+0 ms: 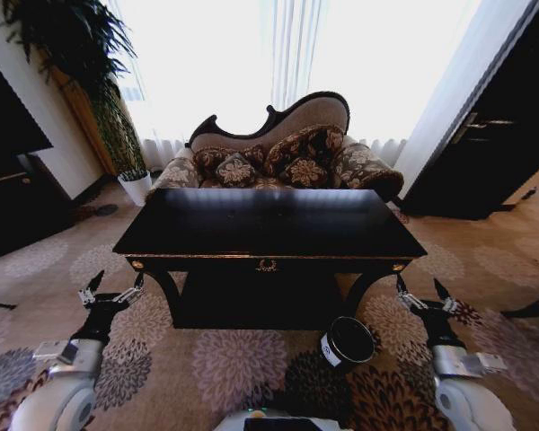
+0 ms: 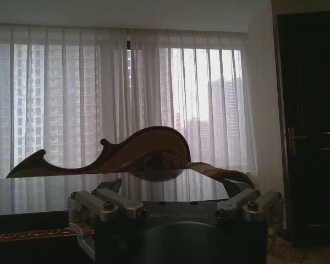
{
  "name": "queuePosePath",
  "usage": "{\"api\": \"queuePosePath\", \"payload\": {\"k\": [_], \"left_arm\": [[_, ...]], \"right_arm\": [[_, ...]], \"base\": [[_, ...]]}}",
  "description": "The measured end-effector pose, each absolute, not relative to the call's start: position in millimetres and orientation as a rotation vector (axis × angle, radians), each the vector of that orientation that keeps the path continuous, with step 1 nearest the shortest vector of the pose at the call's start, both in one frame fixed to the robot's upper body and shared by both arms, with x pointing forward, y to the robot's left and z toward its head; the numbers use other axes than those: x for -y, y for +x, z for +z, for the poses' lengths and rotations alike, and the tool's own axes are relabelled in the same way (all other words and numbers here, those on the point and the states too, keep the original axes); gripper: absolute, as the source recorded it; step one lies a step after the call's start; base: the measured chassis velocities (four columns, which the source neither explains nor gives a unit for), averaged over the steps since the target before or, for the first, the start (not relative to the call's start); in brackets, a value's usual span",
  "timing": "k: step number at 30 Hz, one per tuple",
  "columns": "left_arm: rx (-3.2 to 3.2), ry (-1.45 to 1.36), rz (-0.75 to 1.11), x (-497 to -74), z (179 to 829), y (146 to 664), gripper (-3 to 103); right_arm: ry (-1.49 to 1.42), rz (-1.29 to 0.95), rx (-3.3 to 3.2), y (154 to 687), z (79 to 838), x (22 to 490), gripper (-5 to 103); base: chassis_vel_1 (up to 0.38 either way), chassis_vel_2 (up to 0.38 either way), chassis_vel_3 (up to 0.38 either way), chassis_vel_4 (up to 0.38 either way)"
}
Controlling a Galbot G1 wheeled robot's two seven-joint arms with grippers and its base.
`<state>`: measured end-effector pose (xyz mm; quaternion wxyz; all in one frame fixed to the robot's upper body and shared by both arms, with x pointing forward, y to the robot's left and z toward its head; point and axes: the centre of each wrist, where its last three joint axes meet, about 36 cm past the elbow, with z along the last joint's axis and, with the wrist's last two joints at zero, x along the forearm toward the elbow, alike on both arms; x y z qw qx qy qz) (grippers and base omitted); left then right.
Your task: Move to the front of the table and place the trash on the table into the trash bin.
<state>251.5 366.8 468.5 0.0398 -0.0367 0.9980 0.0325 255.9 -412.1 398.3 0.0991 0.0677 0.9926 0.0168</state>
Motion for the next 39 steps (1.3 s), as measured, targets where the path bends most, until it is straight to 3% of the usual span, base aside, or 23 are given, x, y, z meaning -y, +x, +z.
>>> {"api": "queuePosePath", "payload": {"k": [39], "left_arm": [[-3.058,-0.112,0.100,-366.8,468.6,251.5,100]], "right_arm": [[0.201,0.050,-2.936,256.0,398.3,412.1,100]], "base": [[0.187,-0.186,-0.178,0.183]]}}
